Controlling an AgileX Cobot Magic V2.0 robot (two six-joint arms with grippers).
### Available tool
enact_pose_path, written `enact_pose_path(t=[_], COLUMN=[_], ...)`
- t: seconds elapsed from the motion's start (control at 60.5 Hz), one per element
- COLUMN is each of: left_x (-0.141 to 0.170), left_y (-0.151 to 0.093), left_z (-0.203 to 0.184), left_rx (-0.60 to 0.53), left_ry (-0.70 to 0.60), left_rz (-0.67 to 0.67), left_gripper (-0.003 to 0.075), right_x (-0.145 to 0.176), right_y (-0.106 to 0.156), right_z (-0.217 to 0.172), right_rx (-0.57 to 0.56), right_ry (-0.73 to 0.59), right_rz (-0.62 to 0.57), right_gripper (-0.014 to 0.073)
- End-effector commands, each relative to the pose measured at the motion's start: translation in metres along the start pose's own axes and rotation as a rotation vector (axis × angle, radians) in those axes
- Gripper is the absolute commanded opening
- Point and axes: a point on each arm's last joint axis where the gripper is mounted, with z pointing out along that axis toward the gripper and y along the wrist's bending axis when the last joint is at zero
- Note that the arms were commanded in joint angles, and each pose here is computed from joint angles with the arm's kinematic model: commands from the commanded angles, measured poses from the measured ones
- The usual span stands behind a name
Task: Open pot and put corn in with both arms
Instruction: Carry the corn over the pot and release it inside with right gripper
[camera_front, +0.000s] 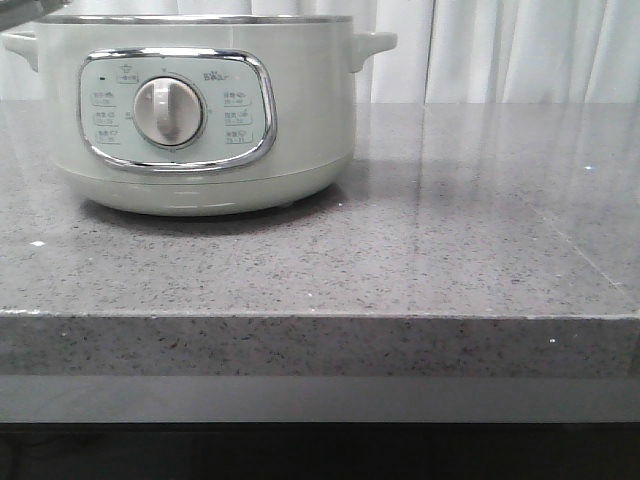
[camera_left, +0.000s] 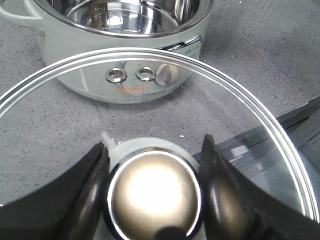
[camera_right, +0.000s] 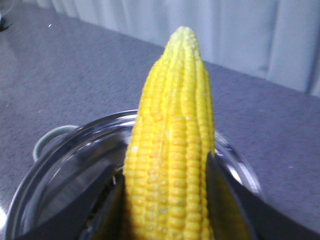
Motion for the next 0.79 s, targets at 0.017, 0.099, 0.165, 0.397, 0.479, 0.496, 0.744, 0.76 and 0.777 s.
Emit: enact_pose_path(t=[0.017, 0.099, 0.165, 0.397, 0.479, 0.496, 0.744, 0.76, 0.777], left_x=[-0.02, -0.02, -0.02, -0.02, -0.02, -0.02, -0.02, -0.02, -0.02], left_y=[-0.003, -0.003, -0.003, -0.003, -0.003, -0.003, -0.003, -0.003, -0.003], left_z=[-0.009, -0.009, -0.009, -0.009, -0.009, -0.009, -0.009, -0.009, -0.009], left_rx=[0.021, 0.021, 0.021, 0.021, 0.02, 0.02, 0.02, 0.02, 0.02], left_ry=[-0.166, -0.166, -0.166, -0.166, -0.168, -0.168, -0.168, -0.168, -0.168], left_rz=[-0.012, -0.012, -0.012, -0.012, -0.012, -0.012, -0.012, -0.012, -0.012], left_gripper=[0.0124, 0.0124, 0.0124, 0.0124, 0.0124, 0.0124, 0.0124, 0.0124, 0.0124], right_x=[-0.014, -0.003, 0.007, 0.021, 0.02, 0.02, 0.012, 0.011, 0.011], right_y=[0.019, 0.024, 0.023, 0.023, 0.022, 0.022, 0.021, 0.021, 0.021], right_z=[0.012, 0.032, 0.043, 0.052, 0.051, 0.051, 0.047, 0.047, 0.046], right_rx=[-0.046, -0.063, -0.067, -0.074, -0.072, -0.072, -0.066, -0.067, -0.067], right_ry=[-0.06, -0.009, 0.035, 0.128, 0.121, 0.121, 0.097, 0.097, 0.096], right_rz=[-0.028, -0.031, -0.029, -0.041, -0.042, -0.042, -0.047, -0.047, -0.047], right_gripper=[0.0193, 0.0195, 0.0196, 0.04, 0.0484, 0.0494, 0.0518, 0.0517, 0.0517])
